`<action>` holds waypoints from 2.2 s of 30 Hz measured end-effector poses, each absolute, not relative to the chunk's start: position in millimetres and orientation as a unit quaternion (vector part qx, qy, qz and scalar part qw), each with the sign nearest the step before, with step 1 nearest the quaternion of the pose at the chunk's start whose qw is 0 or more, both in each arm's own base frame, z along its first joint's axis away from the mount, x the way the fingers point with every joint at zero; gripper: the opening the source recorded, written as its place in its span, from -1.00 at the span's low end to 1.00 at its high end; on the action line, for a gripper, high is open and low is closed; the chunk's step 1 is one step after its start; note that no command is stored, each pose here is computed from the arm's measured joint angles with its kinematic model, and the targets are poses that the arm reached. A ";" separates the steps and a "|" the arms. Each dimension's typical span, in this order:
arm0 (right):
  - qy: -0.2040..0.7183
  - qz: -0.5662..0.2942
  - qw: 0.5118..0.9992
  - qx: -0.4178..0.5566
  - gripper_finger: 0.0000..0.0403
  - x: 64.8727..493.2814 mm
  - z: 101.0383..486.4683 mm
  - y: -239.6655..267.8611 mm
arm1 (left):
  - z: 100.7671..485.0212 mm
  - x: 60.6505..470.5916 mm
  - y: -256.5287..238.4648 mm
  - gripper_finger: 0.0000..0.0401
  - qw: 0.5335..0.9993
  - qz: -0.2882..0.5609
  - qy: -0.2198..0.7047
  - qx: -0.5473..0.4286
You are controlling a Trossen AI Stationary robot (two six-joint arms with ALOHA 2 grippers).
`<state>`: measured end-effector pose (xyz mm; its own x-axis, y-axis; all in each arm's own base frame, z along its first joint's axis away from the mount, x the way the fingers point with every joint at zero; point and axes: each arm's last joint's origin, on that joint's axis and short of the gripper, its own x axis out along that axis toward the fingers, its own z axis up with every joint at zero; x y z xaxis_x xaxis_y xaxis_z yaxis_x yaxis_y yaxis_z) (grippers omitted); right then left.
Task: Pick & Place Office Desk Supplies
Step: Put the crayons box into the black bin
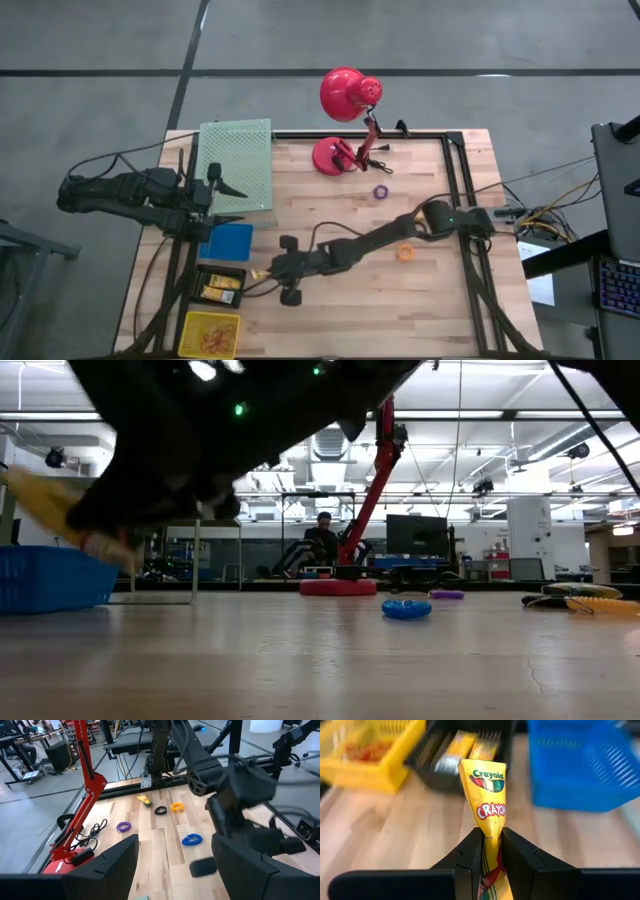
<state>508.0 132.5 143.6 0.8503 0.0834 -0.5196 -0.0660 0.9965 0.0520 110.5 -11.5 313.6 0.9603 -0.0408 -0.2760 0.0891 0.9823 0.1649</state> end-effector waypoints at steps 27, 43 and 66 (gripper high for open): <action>0.355 0.065 0.933 0.018 -0.63 520.6 123.2 134.9 | 311.5 109.9 -11.4 0.28 0.984 -0.034 0.148 0.089; 0.352 0.062 0.933 0.033 -0.27 521.2 123.4 133.9 | 311.5 109.9 -11.3 0.28 0.984 -0.033 0.148 0.089; 0.326 0.066 0.943 -0.004 -0.20 516.2 164.6 132.2 | 311.5 109.9 -11.4 0.28 0.984 -0.034 0.148 0.088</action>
